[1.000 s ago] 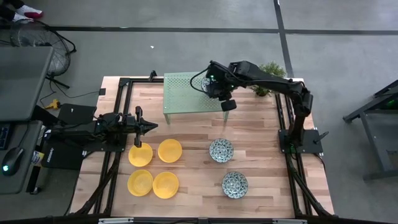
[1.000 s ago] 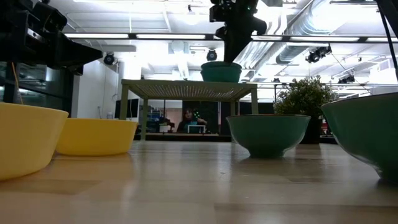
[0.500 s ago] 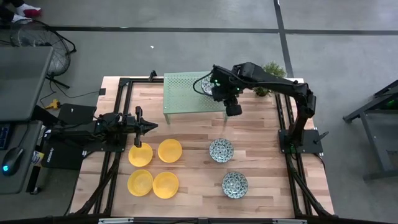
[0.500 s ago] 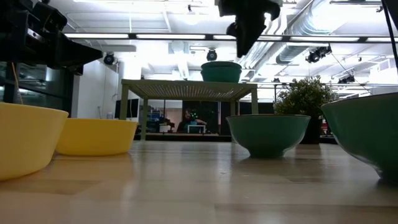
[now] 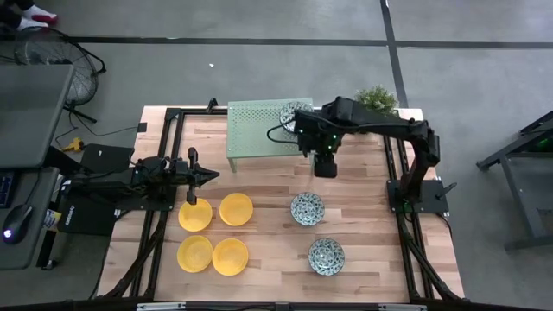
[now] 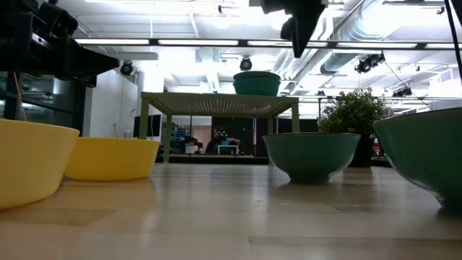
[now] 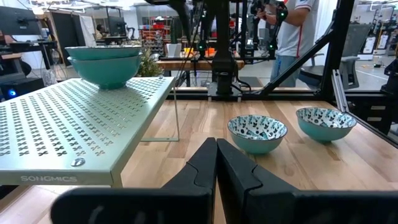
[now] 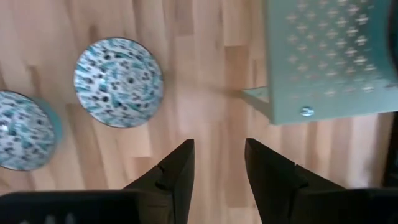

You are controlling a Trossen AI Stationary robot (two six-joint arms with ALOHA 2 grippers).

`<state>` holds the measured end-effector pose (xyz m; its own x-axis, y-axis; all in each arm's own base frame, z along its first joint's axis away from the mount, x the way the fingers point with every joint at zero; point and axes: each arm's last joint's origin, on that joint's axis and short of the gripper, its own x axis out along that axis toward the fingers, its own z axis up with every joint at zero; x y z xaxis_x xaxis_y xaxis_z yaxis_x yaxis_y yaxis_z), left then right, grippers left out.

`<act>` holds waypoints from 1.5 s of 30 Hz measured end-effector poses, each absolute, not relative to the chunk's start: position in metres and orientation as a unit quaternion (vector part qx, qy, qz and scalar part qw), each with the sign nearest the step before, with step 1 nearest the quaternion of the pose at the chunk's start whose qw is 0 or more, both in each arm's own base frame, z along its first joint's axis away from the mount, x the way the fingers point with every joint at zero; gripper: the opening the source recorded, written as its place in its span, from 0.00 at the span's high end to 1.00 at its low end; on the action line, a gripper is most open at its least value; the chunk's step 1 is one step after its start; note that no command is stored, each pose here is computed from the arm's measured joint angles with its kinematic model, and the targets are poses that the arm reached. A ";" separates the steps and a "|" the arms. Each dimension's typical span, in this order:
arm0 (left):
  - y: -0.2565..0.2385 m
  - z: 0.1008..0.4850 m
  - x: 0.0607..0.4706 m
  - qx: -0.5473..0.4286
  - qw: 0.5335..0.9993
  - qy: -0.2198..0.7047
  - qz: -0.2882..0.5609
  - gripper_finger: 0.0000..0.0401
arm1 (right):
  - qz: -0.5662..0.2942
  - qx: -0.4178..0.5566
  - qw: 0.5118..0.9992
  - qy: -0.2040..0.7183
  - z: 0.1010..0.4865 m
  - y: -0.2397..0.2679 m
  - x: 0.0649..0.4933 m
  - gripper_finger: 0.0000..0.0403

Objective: Pick & Place Mini bowls
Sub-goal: Stack the blue patterned bowl on top of the other blue patterned bowl on the shelf

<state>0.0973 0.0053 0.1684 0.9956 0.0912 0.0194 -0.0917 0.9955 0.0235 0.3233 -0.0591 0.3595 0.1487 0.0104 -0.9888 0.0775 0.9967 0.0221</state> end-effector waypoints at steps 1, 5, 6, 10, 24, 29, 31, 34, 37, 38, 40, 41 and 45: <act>0.005 0.168 0.097 0.012 0.999 -0.009 0.046 0.98 | -0.025 0.040 0.758 0.651 0.360 -0.056 0.324 0.68; 0.005 0.168 0.097 0.012 0.999 -0.009 0.046 0.98 | -0.038 0.063 0.756 0.650 0.361 -0.042 0.325 0.68; 0.005 0.168 0.097 0.012 0.999 -0.009 0.046 0.98 | -0.043 0.070 0.756 0.650 0.361 -0.038 0.326 0.68; 0.005 0.168 0.097 0.012 0.999 -0.009 0.046 0.98 | -0.064 0.099 0.745 0.657 0.355 -0.023 0.326 0.68; 0.005 0.168 0.097 0.012 0.999 -0.009 0.046 0.98 | -0.087 0.206 0.726 0.651 0.290 0.024 0.286 0.68; 0.005 0.168 0.097 0.012 0.999 -0.009 0.046 0.98 | -0.157 0.261 0.699 0.647 0.260 0.035 0.273 0.68; 0.005 0.168 0.097 0.012 0.999 -0.009 0.046 0.98 | -0.184 0.276 0.694 0.639 0.250 0.037 0.269 0.68; 0.005 0.168 0.097 0.012 0.999 -0.009 0.046 0.98 | -0.210 0.304 0.703 0.607 0.238 0.040 0.270 0.68; 0.005 0.168 0.097 0.012 0.999 -0.009 0.046 0.98 | -0.242 0.348 0.696 0.580 0.231 0.043 0.272 0.68; 0.005 0.168 0.097 0.012 0.999 -0.009 0.046 0.98 | -0.252 0.360 0.693 0.572 0.230 0.044 0.272 0.68; 0.005 0.168 0.097 0.012 0.999 -0.009 0.046 0.98 | -0.275 0.377 0.686 0.558 0.228 0.045 0.272 0.68; 0.005 0.168 0.097 0.012 0.999 -0.009 0.046 0.98 | -0.289 0.385 0.682 0.551 0.227 0.045 0.272 0.68; 0.005 0.168 0.097 0.012 0.999 -0.009 0.046 0.98 | -0.324 0.411 0.669 0.528 0.223 0.046 0.272 0.67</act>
<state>0.0973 0.0053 0.1684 0.9956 0.0913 0.0196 -0.0917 0.9955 0.0232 0.2722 0.0462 0.2232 0.2323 0.0009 -0.9726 0.8674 0.4523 0.2076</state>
